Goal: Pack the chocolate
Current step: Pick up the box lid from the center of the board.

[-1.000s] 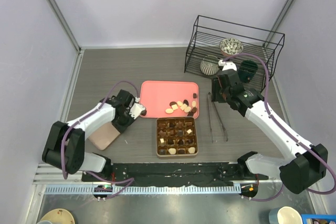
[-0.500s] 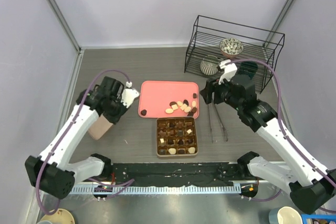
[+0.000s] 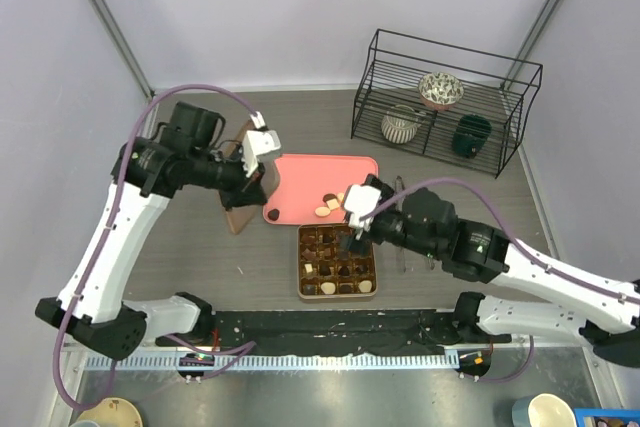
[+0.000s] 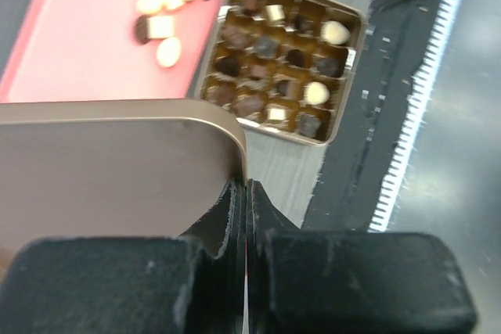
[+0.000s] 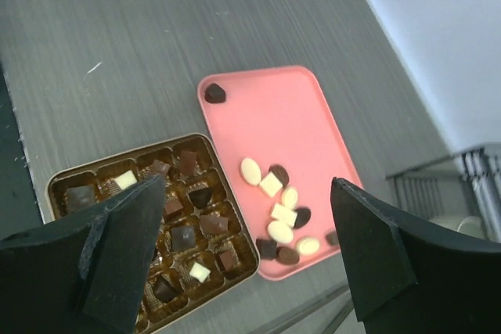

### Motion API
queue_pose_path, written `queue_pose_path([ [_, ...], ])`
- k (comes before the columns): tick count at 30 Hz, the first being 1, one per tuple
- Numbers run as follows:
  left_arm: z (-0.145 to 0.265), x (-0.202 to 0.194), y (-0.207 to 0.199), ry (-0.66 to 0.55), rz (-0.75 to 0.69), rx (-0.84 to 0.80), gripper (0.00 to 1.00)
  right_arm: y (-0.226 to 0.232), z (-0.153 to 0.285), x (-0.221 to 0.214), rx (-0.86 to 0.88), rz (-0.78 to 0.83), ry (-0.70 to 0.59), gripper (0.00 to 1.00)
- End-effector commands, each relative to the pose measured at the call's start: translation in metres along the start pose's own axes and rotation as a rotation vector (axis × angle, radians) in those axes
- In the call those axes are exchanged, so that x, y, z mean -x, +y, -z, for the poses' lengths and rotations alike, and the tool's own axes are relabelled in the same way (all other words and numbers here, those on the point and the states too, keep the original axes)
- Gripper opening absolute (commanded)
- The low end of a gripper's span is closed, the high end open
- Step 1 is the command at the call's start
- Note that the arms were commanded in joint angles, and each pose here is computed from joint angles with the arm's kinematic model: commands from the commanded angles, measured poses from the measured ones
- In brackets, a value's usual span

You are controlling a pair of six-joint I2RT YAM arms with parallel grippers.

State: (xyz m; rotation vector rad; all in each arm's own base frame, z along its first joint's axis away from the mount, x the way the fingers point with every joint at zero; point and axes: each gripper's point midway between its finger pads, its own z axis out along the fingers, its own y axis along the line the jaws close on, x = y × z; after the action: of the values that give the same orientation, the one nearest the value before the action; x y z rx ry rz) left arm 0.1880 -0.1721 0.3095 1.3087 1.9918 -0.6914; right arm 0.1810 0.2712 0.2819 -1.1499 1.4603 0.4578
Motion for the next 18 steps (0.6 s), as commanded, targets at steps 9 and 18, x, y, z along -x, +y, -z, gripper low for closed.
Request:
queue_pose_path([
  [9,-0.01,-0.069,-0.142,0.33,-0.081,-0.615,0.0,0.004,0.038,0.044,-0.188,0.634,0.112,0.91],
  [18,-0.001,-0.093,-0.178,0.407,-0.318,-0.732,0.0,0.042,0.05,0.041,-0.091,0.762,0.141,0.91],
])
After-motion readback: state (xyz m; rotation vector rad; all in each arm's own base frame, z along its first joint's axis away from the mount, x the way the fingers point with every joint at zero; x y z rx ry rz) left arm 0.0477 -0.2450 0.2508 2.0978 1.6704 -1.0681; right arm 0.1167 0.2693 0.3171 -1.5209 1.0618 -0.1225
